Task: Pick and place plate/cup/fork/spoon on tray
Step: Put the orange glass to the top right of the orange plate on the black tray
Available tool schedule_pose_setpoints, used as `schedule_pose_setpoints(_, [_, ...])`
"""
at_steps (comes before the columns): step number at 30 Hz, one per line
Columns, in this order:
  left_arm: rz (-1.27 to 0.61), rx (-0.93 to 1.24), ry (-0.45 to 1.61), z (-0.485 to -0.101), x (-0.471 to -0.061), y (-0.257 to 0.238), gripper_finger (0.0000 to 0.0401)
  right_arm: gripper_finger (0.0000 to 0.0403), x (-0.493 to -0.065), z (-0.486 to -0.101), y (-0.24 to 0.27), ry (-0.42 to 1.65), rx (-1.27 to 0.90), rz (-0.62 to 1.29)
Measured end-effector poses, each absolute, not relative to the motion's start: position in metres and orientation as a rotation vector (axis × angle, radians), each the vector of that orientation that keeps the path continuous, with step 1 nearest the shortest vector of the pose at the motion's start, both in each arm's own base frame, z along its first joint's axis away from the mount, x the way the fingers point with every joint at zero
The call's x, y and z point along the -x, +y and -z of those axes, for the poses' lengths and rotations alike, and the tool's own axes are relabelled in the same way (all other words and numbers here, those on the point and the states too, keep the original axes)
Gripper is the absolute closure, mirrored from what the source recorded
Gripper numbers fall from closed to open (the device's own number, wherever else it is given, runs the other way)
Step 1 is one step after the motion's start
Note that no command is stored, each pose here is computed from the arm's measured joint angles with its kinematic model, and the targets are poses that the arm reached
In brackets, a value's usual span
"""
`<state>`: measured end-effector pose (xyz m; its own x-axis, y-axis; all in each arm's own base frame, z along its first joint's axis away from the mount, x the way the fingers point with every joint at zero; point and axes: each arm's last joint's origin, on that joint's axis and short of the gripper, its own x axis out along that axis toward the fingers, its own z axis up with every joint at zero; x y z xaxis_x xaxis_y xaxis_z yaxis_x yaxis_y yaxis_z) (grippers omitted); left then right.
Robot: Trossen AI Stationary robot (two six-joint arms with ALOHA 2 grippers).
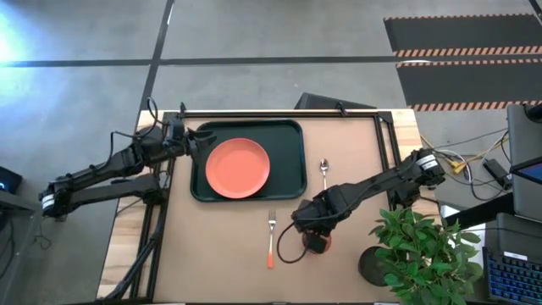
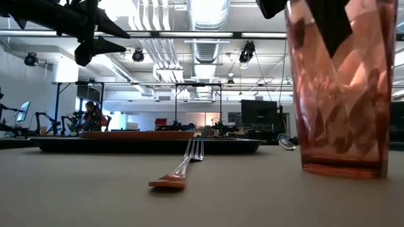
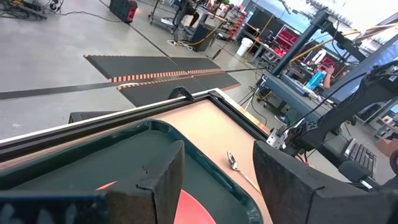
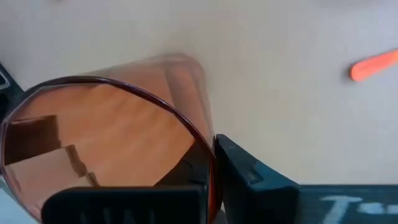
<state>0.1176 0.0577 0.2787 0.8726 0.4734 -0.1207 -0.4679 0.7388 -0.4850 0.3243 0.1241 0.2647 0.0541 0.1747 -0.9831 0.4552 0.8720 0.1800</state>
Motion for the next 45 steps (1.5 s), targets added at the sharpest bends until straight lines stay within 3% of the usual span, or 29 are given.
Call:
schedule_pose_setpoints(7, [-0.517, 0.529, -0.010, -0.278, -0.118, 0.058, 0.0228, 0.0394, -0.334, -0.285, 0.123, 1.350, -0.467, 0.295])
schedule_pose_setpoints(14, [-0.517, 0.529, -0.010, -0.278, -0.118, 0.058, 0.0228, 0.0394, -0.342, -0.353, 0.100, 1.056, -0.264, 0.437])
schedule_pose_setpoints(19, [-0.517, 0.529, -0.010, -0.278, -0.118, 0.058, 0.0228, 0.0395, -0.350, -0.399, 0.046, 0.904, -0.166, 0.483])
schedule_pose_setpoints(24, [-0.516, 0.529, -0.009, -0.278, -0.118, 0.058, 0.0228, 0.0395, -0.348, -0.422, -0.037, 0.868, -0.190, 0.547])
schedule_pose_setpoints(34, [-0.517, 0.529, -0.008, -0.278, -0.118, 0.058, 0.0228, 0.0395, -0.330, -0.396, -0.162, 0.882, -0.437, 0.647])
schedule_pose_setpoints(45, [-0.517, 0.529, -0.007, -0.278, -0.118, 0.058, 0.0228, 0.0395, -0.366, -0.323, -0.189, 1.084, -0.589, 0.612])
